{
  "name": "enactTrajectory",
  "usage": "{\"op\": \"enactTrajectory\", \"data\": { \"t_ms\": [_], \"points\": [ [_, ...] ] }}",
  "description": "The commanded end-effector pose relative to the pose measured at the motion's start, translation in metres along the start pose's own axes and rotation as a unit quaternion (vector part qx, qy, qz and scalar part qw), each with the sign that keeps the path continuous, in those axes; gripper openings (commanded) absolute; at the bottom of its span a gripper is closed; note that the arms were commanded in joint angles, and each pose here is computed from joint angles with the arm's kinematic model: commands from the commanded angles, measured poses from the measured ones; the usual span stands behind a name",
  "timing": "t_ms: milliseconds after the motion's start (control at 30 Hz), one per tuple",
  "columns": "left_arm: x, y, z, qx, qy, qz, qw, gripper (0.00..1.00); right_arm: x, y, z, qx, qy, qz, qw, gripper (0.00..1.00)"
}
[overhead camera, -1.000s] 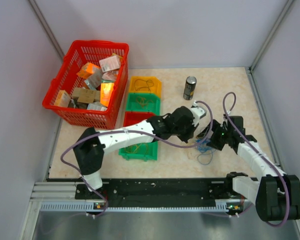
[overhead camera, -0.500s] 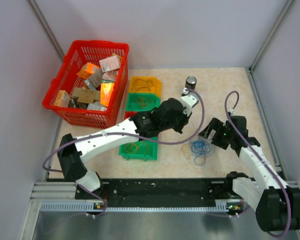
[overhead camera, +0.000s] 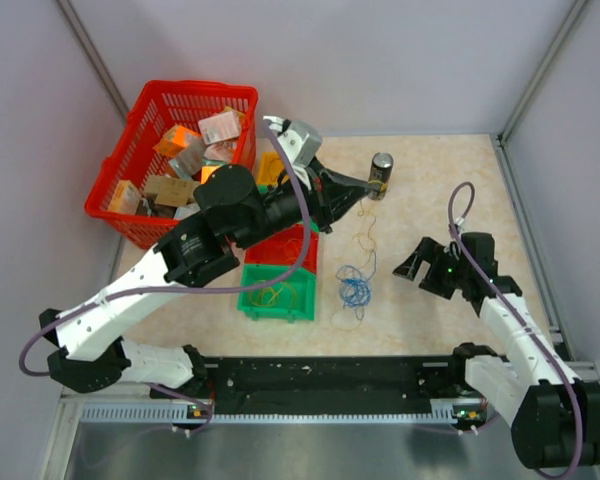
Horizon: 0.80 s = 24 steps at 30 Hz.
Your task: Untangle the cables
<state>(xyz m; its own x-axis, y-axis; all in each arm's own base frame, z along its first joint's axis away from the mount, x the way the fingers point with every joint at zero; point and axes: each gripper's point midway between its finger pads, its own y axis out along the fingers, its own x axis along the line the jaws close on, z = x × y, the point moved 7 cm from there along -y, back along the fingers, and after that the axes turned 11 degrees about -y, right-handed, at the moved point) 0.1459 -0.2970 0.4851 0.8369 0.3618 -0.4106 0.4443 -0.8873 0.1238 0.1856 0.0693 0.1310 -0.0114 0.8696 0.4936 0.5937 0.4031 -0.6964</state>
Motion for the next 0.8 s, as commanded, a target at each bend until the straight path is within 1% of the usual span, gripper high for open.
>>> {"op": "enactTrajectory", "data": {
  "t_ms": [0, 167, 267, 333, 400, 433, 533, 600, 633, 667, 733, 767],
  "points": [
    [0.012, 0.023, 0.001, -0.001, -0.025, -0.041, 0.999, 0.0, 0.036, -0.013, -0.014, -0.033, -0.063, -0.124, 0.99, 0.93],
    [-0.006, 0.02, -0.015, -0.03, -0.034, 0.018, 0.999, 0.0, 0.068, -0.006, 0.003, -0.019, -0.119, -0.187, 0.975, 0.93],
    [-0.011, 0.017, -0.023, -0.039, -0.034, 0.03, 0.998, 0.0, 0.089, 0.003, 0.01, -0.023, -0.129, -0.239, 0.962, 0.93],
    [-0.013, 0.016, -0.027, -0.043, -0.034, 0.031, 0.998, 0.0, 0.102, 0.012, 0.017, -0.009, -0.136, -0.262, 0.956, 0.92],
    [-0.015, 0.014, -0.031, -0.046, -0.033, 0.034, 0.998, 0.0, 0.111, 0.023, 0.027, 0.018, -0.139, -0.257, 0.956, 0.91],
    [-0.017, 0.013, -0.033, -0.047, -0.035, 0.038, 0.998, 0.0, 0.111, 0.03, 0.03, 0.029, -0.133, -0.244, 0.96, 0.89],
    [-0.021, 0.009, -0.041, -0.056, -0.034, 0.048, 0.997, 0.0, 0.107, 0.047, 0.039, 0.053, -0.108, -0.226, 0.967, 0.8],
    [-0.024, 0.006, -0.047, -0.066, -0.032, 0.051, 0.996, 0.0, 0.096, 0.055, 0.043, 0.056, -0.09, -0.187, 0.977, 0.75],
    [-0.027, 0.004, -0.052, -0.071, -0.03, 0.056, 0.995, 0.0, 0.09, 0.057, 0.046, 0.059, -0.085, -0.167, 0.98, 0.7],
    [-0.029, 0.002, -0.057, -0.078, -0.028, 0.06, 0.995, 0.0, 0.084, 0.058, 0.045, 0.055, -0.083, -0.135, 0.986, 0.65],
    [-0.034, -0.006, -0.068, -0.095, -0.018, 0.069, 0.993, 0.0, 0.068, 0.057, 0.043, 0.045, -0.082, -0.059, 0.994, 0.52],
    [-0.037, -0.014, -0.075, -0.107, -0.012, 0.072, 0.992, 0.0, 0.059, 0.055, 0.04, 0.035, -0.08, -0.021, 0.996, 0.43]
  ]
}}
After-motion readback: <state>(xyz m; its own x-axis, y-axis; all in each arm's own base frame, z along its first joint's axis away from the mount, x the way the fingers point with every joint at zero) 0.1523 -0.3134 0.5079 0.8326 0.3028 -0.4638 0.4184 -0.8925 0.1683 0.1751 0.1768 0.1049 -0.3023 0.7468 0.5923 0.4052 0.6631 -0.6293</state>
